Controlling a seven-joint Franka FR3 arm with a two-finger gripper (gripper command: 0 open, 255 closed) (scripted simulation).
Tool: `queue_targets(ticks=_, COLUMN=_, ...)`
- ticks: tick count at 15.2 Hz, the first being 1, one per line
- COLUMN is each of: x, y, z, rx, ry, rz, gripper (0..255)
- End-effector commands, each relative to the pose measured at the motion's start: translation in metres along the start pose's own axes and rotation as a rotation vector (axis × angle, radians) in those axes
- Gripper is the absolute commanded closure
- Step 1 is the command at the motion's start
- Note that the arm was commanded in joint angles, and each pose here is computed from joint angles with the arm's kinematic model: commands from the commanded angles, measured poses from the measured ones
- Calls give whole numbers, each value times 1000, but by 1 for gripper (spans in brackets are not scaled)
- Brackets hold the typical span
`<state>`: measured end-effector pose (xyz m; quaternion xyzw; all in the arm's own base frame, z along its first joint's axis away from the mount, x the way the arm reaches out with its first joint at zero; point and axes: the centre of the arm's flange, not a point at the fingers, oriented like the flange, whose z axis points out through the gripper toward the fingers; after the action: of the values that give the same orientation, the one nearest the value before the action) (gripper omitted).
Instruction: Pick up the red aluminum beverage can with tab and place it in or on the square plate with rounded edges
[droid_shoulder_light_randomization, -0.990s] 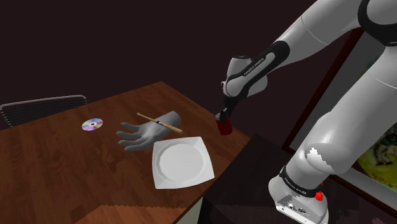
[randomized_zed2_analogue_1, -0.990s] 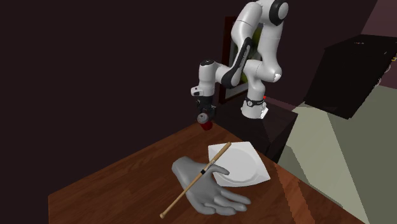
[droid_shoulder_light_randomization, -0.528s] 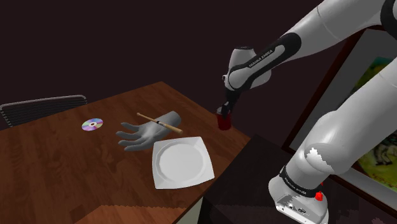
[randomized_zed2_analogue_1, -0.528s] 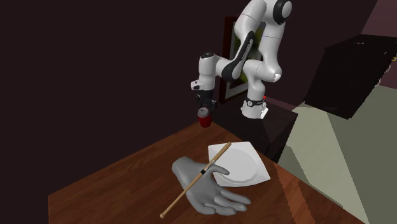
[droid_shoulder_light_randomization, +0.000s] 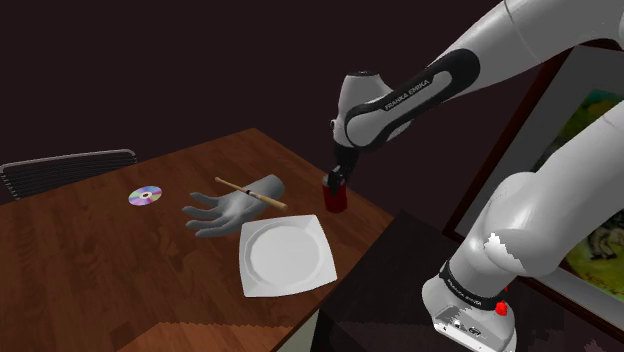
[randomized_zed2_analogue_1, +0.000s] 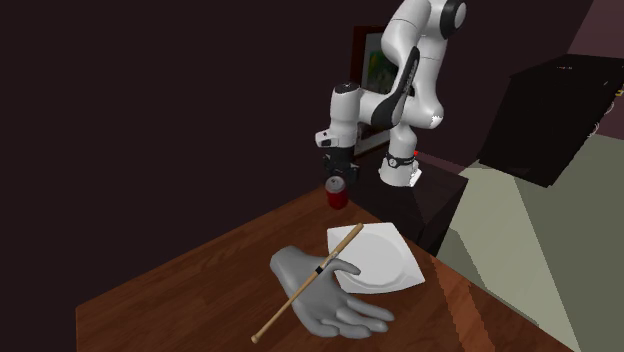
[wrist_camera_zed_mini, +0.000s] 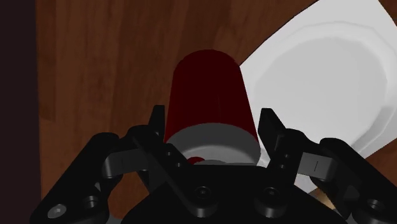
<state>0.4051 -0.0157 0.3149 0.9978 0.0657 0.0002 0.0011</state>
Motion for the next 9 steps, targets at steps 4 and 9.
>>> queue_targets(ticks=4, x=15, y=-65, z=-6, rx=0, ry=0, rz=1, gripper=255)
queue_targets(ticks=9, x=30, y=-129, z=-14, rx=0, ry=0, rz=1, gripper=255)
